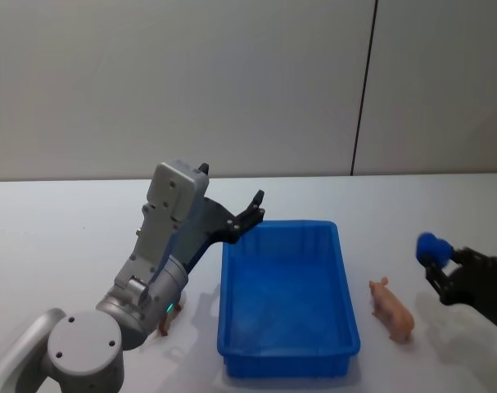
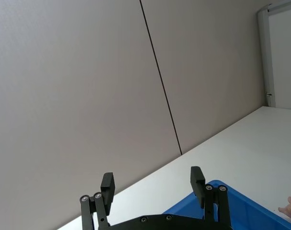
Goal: Pick up the two dolls from the table and place them into the box.
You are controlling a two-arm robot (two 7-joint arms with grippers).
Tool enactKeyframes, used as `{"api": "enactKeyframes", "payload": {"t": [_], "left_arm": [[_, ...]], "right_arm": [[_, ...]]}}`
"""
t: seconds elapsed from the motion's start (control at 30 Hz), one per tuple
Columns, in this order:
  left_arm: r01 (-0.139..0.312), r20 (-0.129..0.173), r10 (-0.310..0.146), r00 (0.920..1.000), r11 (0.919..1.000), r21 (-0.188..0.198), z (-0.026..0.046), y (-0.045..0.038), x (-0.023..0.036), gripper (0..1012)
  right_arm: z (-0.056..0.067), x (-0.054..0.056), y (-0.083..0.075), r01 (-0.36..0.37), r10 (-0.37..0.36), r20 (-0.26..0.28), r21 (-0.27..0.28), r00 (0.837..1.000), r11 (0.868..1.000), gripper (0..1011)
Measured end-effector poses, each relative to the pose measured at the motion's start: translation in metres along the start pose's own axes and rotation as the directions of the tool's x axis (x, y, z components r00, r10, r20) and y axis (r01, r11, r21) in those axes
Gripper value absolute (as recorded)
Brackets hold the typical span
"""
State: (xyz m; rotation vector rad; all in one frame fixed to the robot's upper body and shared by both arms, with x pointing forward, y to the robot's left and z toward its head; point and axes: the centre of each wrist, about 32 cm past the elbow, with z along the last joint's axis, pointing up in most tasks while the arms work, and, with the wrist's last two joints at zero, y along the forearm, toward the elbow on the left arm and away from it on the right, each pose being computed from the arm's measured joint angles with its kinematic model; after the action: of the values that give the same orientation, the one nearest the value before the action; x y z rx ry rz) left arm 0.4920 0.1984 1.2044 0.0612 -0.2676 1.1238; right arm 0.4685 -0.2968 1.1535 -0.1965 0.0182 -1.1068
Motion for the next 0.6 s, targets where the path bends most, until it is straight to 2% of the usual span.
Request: {"api": "enactKeyframes", "payload": {"t": [0.2, 0.33, 0.6], "left_arm": [[0.0, 0.0, 0.0, 1.0, 1.0, 0.0, 0.0, 0.0, 0.0, 1001], [0.0, 0.0, 0.0, 1.0, 1.0, 0.0, 0.0, 0.0, 0.0, 1001], [0.0, 0.0, 0.0, 1.0, 1.0, 0.0, 0.0, 0.0, 0.0, 1001]], "right_arm": [[0.016, -0.006, 0.011, -0.071, 0.07, 0.024, 0.054, 0.997, 0.996, 299], [0.026, -0.014, 0.021, -0.129, 0.126, 0.039, 0.08, 0.991, 0.988, 274], [0.037, -0.032, 0.04, -0.23, 0.227, 0.046, 0.086, 0.973, 0.969, 228]]}}
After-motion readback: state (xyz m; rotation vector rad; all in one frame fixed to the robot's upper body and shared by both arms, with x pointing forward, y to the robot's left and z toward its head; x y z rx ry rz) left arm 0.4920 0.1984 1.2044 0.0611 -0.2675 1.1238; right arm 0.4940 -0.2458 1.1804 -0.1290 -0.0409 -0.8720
